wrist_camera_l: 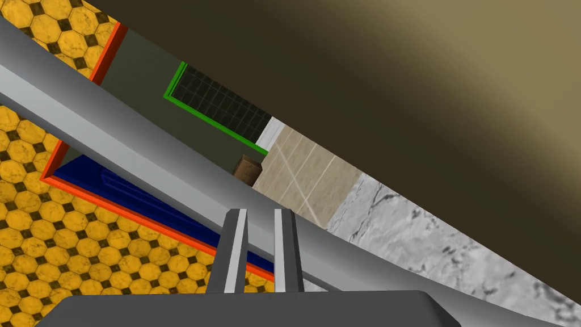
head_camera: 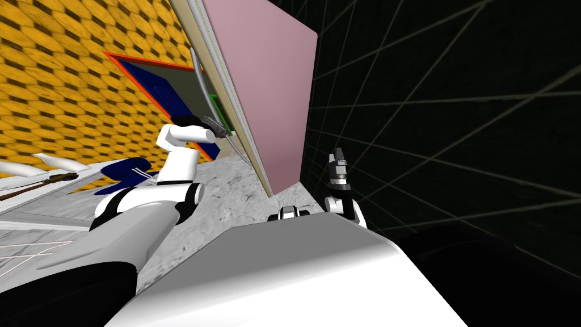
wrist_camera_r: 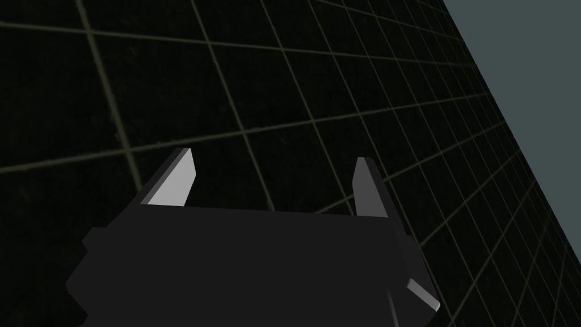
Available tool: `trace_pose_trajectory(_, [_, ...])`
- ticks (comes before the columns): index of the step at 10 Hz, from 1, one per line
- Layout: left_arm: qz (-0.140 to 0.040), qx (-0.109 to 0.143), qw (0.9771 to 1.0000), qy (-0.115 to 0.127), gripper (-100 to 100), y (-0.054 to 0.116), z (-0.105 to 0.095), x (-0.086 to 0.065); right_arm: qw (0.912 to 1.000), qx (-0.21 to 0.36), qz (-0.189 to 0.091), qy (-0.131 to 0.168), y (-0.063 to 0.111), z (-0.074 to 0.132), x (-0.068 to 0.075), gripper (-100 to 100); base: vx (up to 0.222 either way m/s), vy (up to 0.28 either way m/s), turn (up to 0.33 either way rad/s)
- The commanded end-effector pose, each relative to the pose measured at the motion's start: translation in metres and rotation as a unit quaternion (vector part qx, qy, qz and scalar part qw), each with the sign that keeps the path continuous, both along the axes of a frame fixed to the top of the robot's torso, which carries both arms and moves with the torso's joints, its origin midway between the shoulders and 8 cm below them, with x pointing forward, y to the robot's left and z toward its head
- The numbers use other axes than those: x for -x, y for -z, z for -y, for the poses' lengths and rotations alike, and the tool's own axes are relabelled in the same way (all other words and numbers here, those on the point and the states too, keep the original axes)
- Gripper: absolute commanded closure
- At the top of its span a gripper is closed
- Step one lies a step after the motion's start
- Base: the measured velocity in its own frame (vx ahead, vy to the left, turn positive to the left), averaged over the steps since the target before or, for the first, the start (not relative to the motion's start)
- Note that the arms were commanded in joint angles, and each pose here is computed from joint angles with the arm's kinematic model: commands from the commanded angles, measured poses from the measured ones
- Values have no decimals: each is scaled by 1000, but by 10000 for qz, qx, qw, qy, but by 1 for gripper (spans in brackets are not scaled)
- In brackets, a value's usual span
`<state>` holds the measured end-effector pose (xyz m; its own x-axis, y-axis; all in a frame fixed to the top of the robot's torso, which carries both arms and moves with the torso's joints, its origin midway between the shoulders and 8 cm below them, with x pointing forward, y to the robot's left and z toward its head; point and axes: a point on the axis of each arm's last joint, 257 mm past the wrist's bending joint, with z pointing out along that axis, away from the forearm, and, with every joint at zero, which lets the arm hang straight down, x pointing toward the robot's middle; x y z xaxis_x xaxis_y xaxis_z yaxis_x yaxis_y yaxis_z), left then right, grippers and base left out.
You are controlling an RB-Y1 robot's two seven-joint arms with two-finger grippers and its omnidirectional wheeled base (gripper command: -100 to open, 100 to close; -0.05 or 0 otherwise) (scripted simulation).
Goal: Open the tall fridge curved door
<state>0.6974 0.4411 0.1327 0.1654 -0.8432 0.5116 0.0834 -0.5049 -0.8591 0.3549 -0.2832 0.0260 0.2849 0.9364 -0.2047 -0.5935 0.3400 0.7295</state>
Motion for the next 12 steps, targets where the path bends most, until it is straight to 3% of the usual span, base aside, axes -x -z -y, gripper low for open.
trace_pose_trajectory(1, [131, 97, 9998, -89, -100, -32, -8, 2, 10000, 0, 0, 0, 0, 0, 0, 0, 7, -61, 42])
trace_pose_trajectory(2, [74, 199, 9996, -188, -100, -38, -17, 4, 10000, 0, 0, 0, 0, 0, 0, 0, 39, -110, 102])
trace_pose_trajectory(12, [36, 293, 9992, -280, -100, -45, -25, 6, 10000, 0, 0, 0, 0, 0, 0, 0, 12, -29, 18])
